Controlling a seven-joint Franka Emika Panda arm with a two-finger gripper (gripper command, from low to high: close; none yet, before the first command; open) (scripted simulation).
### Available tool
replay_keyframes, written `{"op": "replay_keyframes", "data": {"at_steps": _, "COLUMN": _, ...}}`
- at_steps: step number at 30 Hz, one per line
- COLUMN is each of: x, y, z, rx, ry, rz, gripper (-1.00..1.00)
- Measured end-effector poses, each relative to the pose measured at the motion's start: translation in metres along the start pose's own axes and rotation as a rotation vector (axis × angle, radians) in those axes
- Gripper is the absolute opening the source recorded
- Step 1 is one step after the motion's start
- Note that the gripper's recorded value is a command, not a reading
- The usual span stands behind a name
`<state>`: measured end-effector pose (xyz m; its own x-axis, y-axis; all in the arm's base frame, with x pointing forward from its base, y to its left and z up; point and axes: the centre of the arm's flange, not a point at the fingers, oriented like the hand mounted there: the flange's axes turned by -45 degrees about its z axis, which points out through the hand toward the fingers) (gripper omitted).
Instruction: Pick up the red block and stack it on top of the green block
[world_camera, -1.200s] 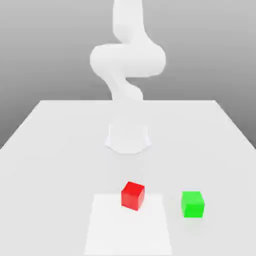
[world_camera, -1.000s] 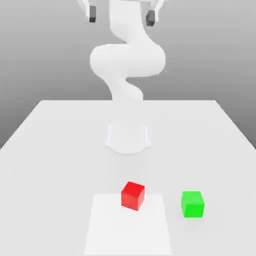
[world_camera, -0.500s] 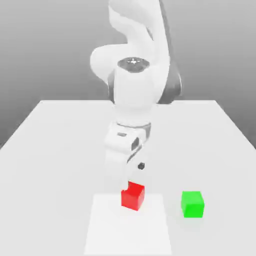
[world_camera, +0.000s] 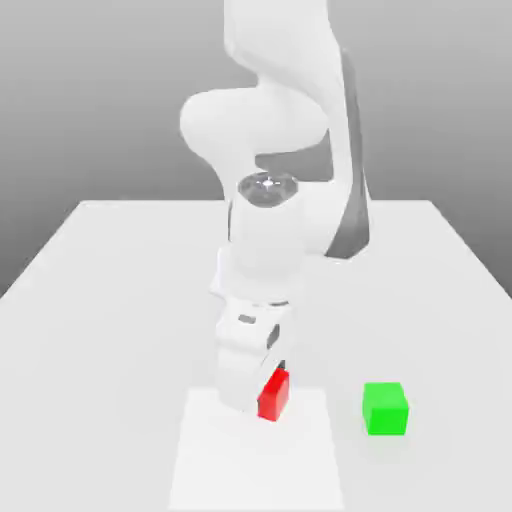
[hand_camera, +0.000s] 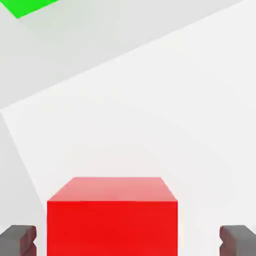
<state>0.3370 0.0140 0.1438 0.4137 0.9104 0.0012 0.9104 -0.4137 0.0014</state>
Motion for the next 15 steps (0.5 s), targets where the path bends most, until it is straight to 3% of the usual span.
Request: {"op": "replay_keyframes", "data": {"at_steps": 15, "x": 0.003, "y": 0.007, "z": -0.034, "rx": -0.003, "ry": 0.008, "rz": -0.003, "gripper": -1.00}}
